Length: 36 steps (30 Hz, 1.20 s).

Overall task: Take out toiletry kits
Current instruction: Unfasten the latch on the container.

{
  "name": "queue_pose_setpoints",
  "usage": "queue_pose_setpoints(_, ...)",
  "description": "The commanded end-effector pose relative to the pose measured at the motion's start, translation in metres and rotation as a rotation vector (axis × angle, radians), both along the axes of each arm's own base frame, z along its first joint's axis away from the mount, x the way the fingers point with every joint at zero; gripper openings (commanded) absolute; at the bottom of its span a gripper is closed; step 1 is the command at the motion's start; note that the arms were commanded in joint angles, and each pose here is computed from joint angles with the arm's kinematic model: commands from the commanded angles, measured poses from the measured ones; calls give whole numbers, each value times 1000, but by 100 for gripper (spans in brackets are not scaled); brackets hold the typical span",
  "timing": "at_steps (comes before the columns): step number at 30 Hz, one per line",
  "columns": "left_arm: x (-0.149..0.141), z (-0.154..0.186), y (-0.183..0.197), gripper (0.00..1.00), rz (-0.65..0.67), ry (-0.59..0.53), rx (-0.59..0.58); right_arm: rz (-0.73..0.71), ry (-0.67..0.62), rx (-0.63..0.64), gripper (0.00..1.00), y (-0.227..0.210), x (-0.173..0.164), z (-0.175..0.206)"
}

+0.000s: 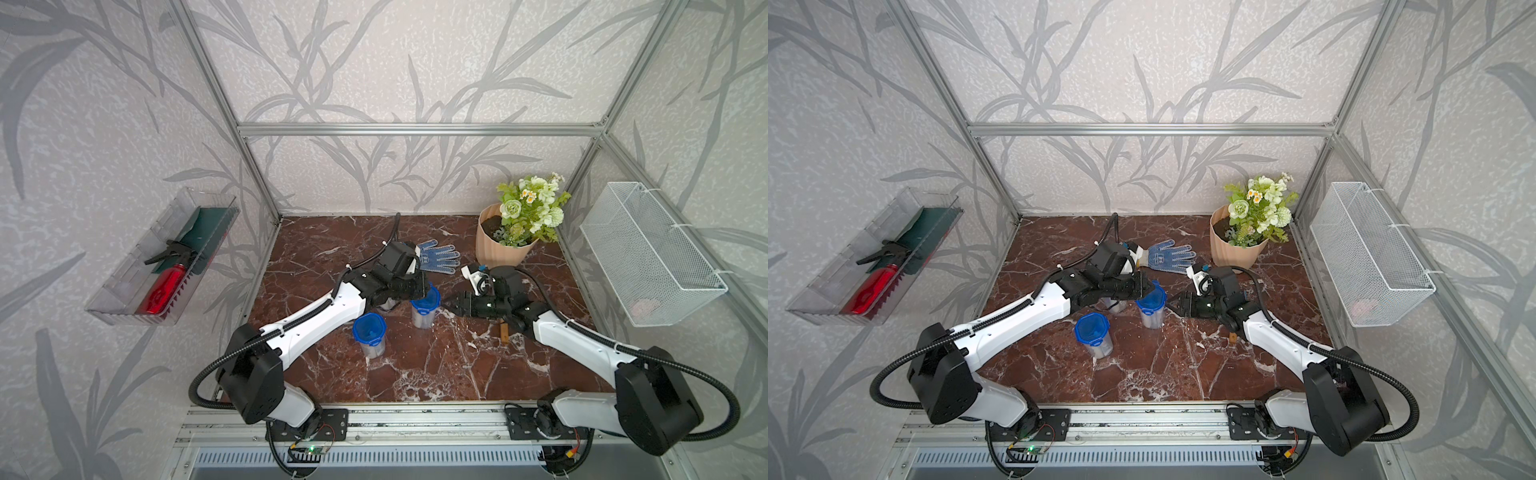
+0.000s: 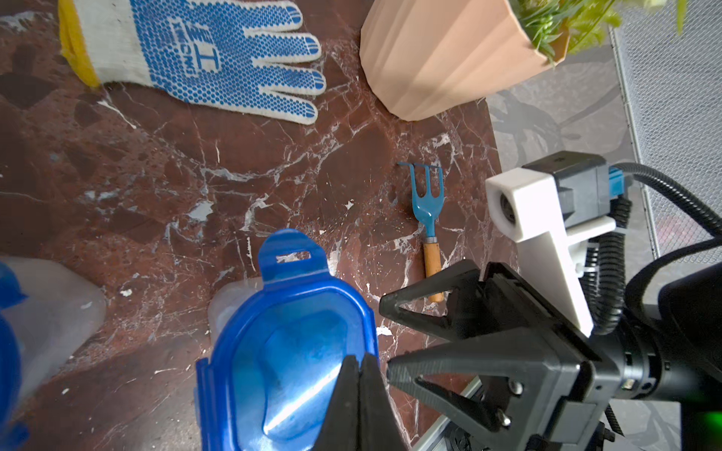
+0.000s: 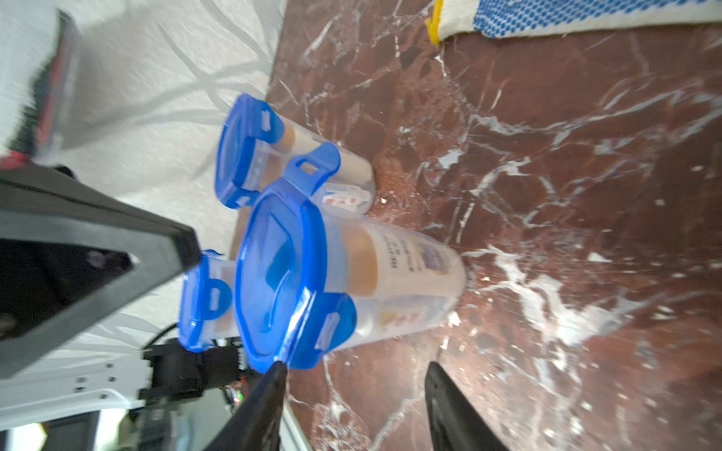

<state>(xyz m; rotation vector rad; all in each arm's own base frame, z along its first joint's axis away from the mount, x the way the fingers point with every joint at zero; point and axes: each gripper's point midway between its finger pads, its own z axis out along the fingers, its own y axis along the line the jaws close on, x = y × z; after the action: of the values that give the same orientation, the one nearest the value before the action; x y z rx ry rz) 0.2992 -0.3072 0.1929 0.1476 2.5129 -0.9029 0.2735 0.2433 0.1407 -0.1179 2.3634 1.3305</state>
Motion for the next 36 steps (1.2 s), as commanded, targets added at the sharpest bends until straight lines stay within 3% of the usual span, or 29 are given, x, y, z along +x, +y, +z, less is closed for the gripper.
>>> queue_pose_setpoints(1, -5, -9, -2, 0, -19, 36, 17, 68, -63, 225, 57, 19, 6, 42)
queue_pose_setpoints(15, -23, -54, 5, 0, -19, 152, 45, 72, 12, 414, 56, 28, 11, 29)
queue_pose_setpoints(21, -31, -71, 7, 0, -25, 199, 59, 88, 20, 544, 50, 30, 11, 37)
queue_pose_setpoints(36, -33, -95, 25, 0, 19, 248, 117, 75, 58, 543, 49, 29, 7, 29)
